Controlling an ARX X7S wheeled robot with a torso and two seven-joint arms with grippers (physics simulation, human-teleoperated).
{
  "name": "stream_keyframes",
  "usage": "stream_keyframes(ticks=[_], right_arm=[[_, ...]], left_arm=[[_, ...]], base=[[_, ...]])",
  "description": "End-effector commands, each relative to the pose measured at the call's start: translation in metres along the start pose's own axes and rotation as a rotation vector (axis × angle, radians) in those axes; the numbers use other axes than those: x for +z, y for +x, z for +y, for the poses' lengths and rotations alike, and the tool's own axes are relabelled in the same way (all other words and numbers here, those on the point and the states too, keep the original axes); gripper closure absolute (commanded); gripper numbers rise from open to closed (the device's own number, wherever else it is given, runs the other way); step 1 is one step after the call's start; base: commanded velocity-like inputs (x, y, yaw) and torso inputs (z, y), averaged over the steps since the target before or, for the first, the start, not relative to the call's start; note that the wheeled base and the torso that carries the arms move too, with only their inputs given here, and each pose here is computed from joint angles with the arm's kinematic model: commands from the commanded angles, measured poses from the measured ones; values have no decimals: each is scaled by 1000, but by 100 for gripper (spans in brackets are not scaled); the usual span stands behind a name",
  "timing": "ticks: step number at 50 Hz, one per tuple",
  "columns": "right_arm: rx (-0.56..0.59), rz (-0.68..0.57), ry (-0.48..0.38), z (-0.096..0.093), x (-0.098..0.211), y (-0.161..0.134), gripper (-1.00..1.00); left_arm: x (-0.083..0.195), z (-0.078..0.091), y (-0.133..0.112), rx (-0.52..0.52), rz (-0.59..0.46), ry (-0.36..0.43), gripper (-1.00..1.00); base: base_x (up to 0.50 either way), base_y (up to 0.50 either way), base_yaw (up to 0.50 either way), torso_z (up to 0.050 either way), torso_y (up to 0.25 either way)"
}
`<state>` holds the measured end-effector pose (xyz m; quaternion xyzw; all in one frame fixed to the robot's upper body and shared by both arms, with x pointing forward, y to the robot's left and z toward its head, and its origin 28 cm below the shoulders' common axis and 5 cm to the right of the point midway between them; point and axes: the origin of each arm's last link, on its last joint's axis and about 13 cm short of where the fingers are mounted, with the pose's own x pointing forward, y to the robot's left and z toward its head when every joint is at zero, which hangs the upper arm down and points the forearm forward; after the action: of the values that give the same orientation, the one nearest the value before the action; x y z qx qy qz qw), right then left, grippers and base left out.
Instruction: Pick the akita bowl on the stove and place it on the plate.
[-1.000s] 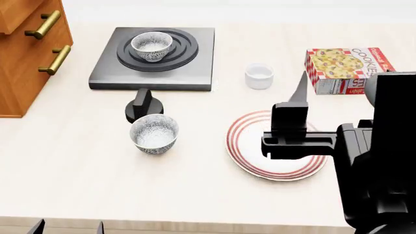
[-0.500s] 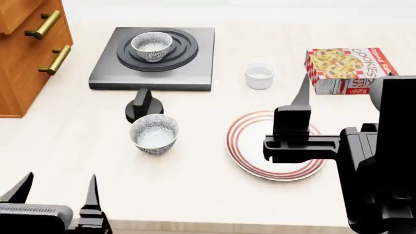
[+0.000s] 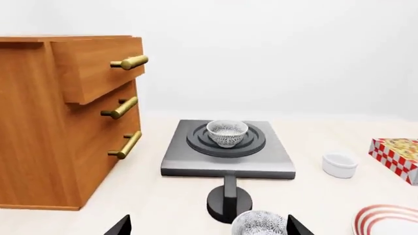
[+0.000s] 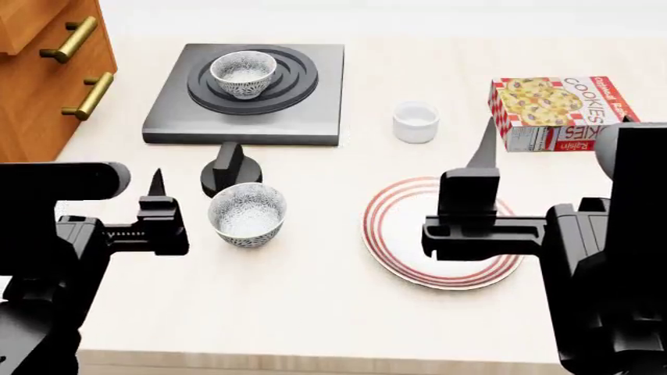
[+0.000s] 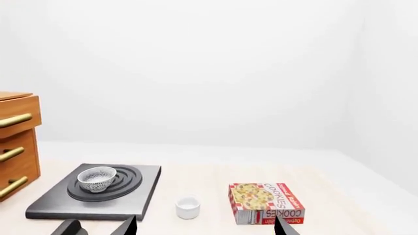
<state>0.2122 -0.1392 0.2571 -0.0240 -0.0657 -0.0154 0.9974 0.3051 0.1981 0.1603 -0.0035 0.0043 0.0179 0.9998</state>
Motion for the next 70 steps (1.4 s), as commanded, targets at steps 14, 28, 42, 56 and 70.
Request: stream_keyframes(ticks=[14,28,42,56,70], right_arm=[[-2,-9,11,0,1,-1,-100],[-2,-12,12,0,3,-1,-100],[-1,-12,13,0,3,-1,-100],[7,-10,16,0,0,0,-100],[9,-14,18,0,0,0,-100]], left_arm=[[17,-2,8,-4,20,3,-100],[16,-2,8,-8,17,9,-100],[17,-2,7,-16,17,14,-100],[16,-3,7,-26,15,26,-100],[14,-3,7,-26,18,26,-100]], base=[[0,-123,0,0,0],[0,-259,0,0,0],[0,-259,0,0,0],[251,-77,0,0,0],[14,0,0,0,0]])
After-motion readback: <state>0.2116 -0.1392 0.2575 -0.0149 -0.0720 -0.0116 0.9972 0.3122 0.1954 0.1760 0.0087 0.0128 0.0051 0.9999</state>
